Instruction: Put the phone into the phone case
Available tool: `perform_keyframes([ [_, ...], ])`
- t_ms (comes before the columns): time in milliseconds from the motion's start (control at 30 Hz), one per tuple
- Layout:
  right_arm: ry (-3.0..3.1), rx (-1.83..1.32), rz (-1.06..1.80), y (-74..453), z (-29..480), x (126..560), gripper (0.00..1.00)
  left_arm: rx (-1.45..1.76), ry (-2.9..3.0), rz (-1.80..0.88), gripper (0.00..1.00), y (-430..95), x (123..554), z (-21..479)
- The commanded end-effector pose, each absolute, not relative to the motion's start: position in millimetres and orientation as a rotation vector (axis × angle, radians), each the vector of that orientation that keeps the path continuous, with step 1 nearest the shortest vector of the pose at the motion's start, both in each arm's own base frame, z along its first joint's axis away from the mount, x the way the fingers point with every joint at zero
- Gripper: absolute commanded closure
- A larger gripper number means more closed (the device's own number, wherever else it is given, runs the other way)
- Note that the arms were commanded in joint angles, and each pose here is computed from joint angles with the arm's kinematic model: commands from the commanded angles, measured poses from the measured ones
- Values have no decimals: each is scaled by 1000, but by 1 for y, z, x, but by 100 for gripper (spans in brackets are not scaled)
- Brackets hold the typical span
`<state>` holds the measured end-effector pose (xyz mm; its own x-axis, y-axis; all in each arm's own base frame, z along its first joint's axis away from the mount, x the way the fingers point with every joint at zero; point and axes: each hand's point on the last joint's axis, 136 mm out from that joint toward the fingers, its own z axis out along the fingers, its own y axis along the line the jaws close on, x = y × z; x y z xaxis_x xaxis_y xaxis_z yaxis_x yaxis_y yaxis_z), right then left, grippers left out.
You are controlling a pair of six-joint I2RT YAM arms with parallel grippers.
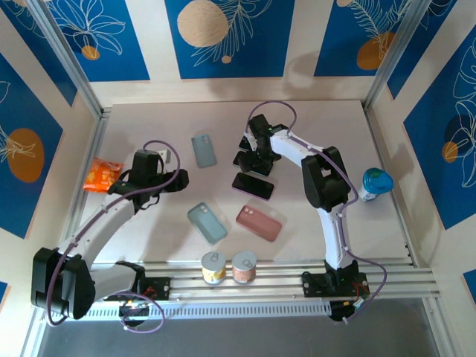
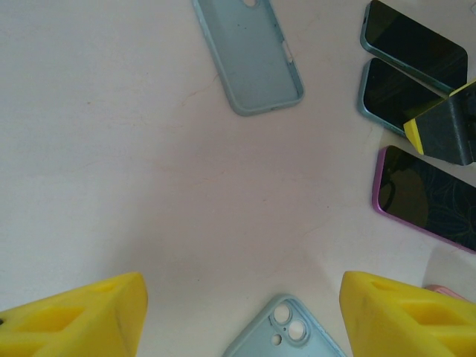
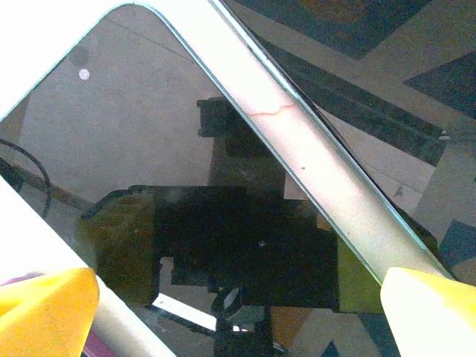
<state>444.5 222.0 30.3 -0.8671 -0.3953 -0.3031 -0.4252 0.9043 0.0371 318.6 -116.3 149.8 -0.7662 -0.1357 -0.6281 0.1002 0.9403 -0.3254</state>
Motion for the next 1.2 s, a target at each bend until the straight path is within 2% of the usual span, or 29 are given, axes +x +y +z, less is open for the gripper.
perform_keyframes([
  [0,2934,-517,228,221,25,405,2,7,2400,-457,30,-119,313,152],
  [200,2922,-436,315,225,45,401,3,4,2399,-462,31,-119,313,151],
  [433,2783,-647,188,228,60,417,2,4,2397,-468,31,-120,312,151],
  [733,2713,-851,87,246,44,431,1,3,2403,-469,31,-120,312,149],
  [1167,2769,-850,22,239,21,444,1,9,2409,-455,30,-119,314,149],
])
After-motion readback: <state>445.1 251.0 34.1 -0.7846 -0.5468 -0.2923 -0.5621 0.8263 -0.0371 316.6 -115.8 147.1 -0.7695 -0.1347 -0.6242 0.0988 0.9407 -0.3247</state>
